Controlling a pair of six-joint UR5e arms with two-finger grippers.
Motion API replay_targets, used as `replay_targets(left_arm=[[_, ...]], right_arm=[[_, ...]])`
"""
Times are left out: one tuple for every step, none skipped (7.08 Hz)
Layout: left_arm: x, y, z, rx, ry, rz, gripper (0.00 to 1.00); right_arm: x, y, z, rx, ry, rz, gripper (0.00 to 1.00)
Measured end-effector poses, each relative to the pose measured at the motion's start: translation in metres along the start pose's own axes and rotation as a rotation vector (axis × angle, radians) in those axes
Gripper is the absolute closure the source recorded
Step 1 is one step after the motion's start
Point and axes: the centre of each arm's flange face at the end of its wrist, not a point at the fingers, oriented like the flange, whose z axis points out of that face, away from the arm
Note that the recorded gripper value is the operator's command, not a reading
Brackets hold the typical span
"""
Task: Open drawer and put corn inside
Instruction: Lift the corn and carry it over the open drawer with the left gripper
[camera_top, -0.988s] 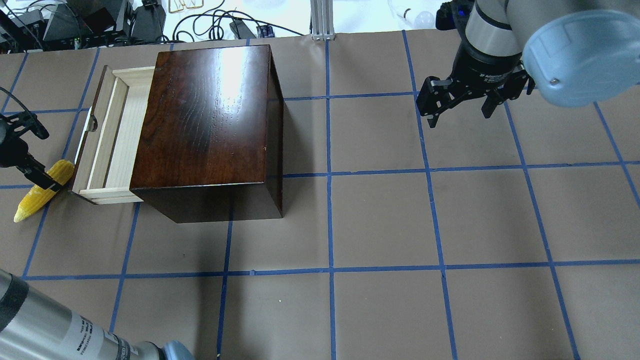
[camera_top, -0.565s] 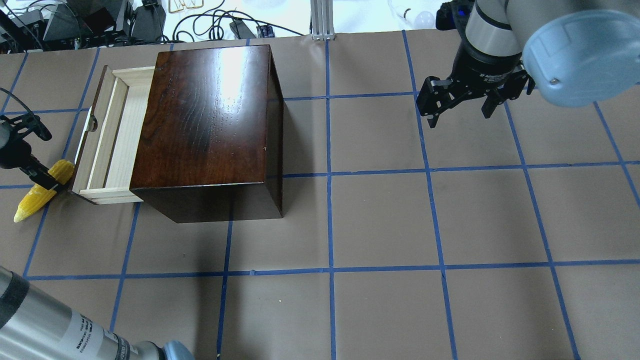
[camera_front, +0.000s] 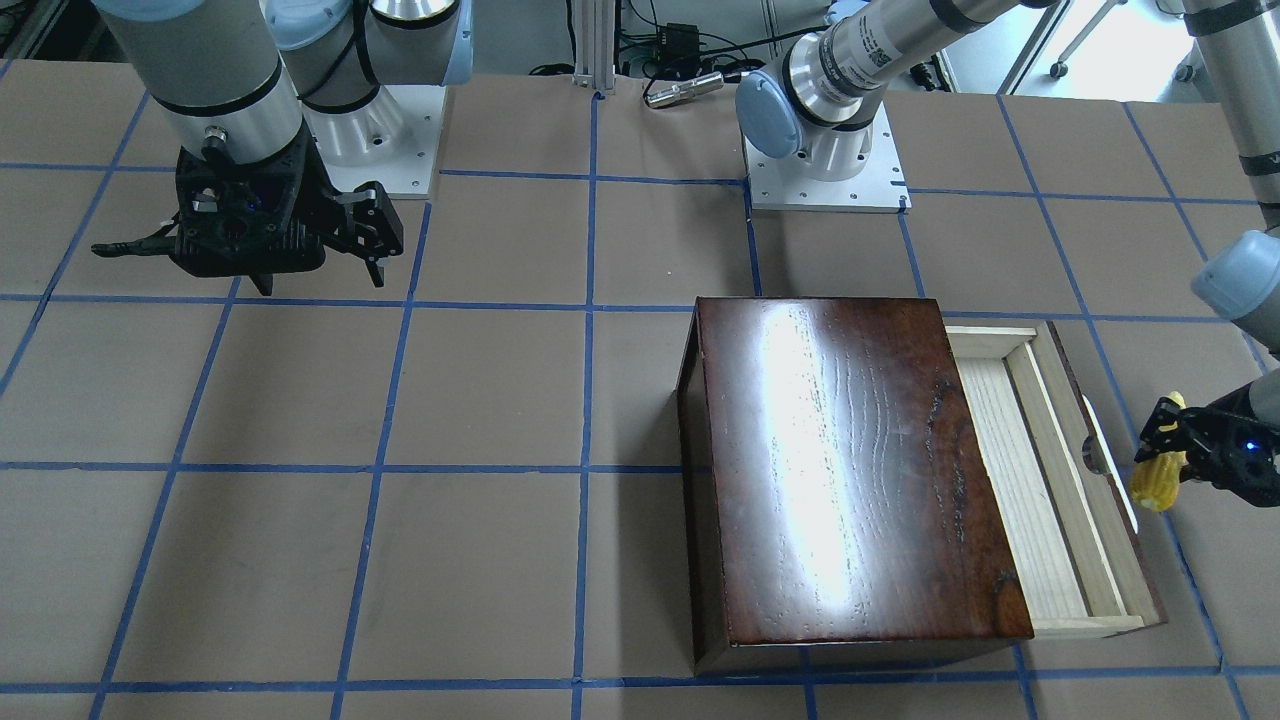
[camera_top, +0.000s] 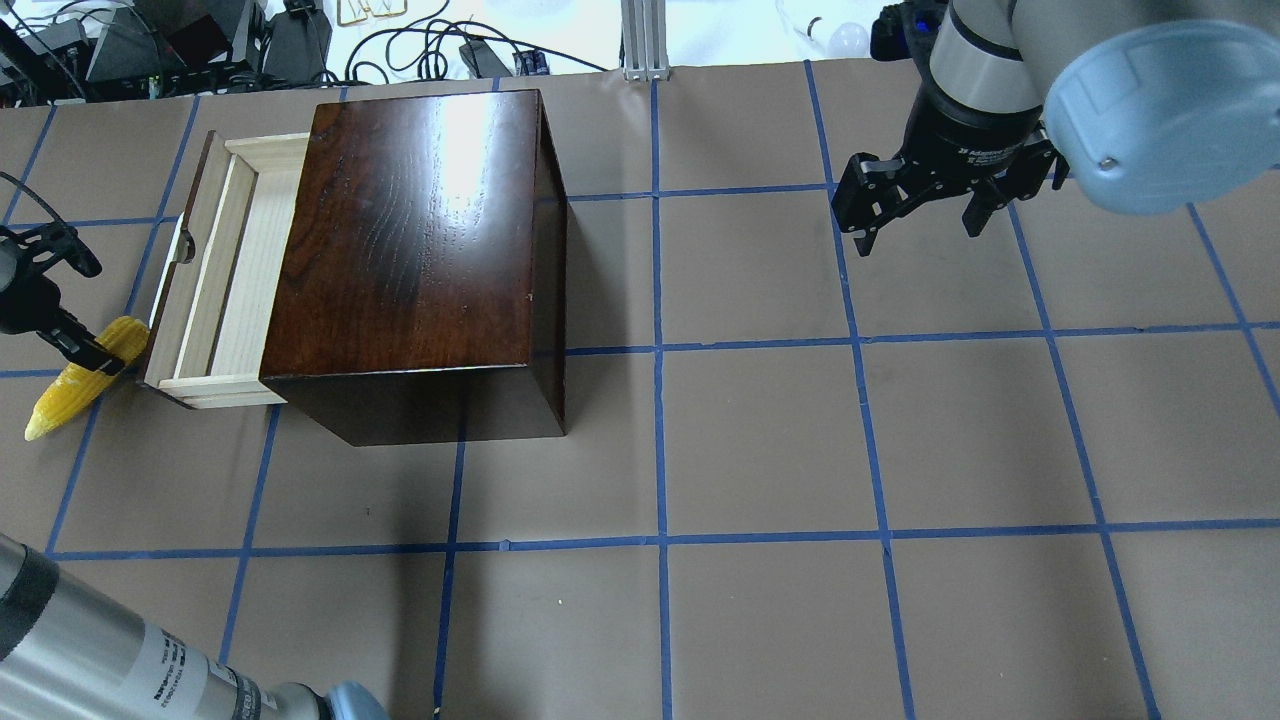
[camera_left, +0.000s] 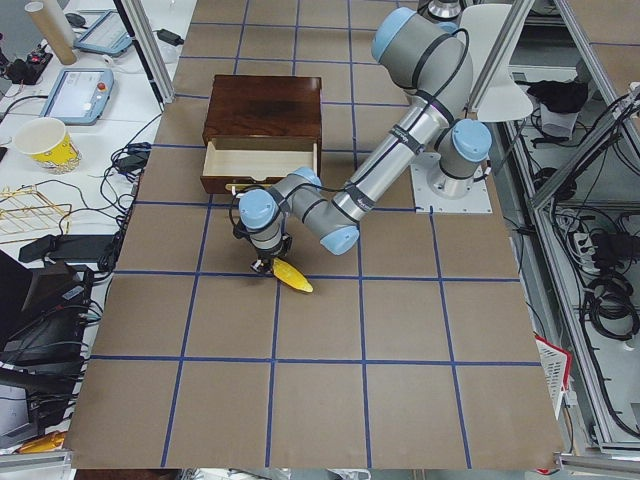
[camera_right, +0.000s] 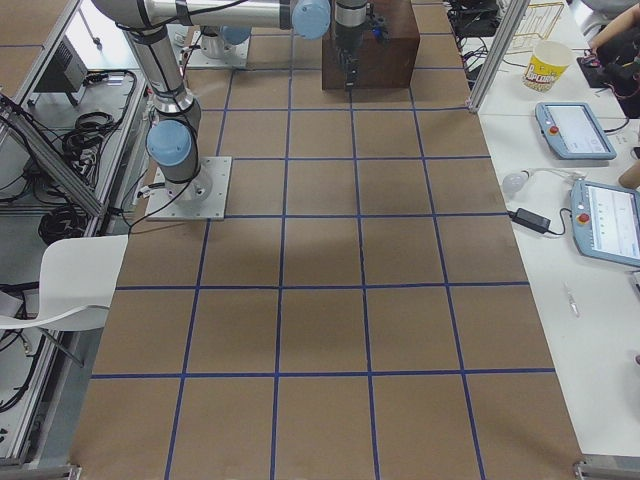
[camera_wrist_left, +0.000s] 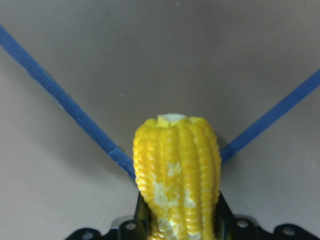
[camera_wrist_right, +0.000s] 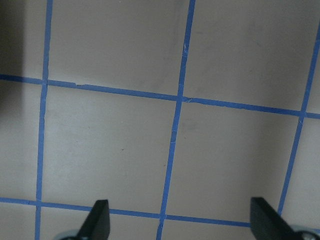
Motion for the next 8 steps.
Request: replay_targets(left_arm=[[-0.004,-0.004,-0.022,0.005,-0.027,-0.015,1.00],[-0.006,-0.007,-0.045,0.011,-0.045,-0.044,1.00],[-0.004,-0.014,-0.066,0.021,-0.061,-0.071,1.00],[0.002,-0.026,-0.088,0.032,-0.075,-0.101,1.00],[0.008,-0.035,-0.109,0.039,-0.078,-0.141,1.00],[0.015,-0.045,-0.132,0.041,-0.072,-0.180,1.00],[0.022,-0.053,-0.158,0.039,-0.055,-0.224,1.00],[0.032,-0.063,-0.181,0.039,-0.034,-0.269,1.00]], right_arm=[[0.000,0.000,0.000,0.000,0.000,-0.001,0.00],[0.000,0.000,0.000,0.000,0.000,-0.001,0.00],[0.000,0.000,0.000,0.000,0.000,-0.001,0.00],[0.000,0.000,0.000,0.000,0.000,-0.001,0.00],[0.000,0.000,0.000,0.000,0.000,-0.001,0.00],[-0.001,0.000,0.000,0.000,0.000,-0.001,0.00],[-0.001,0.000,0.000,0.000,0.000,-0.002,0.00],[-0.001,0.000,0.000,0.000,0.000,-0.002,0.00]])
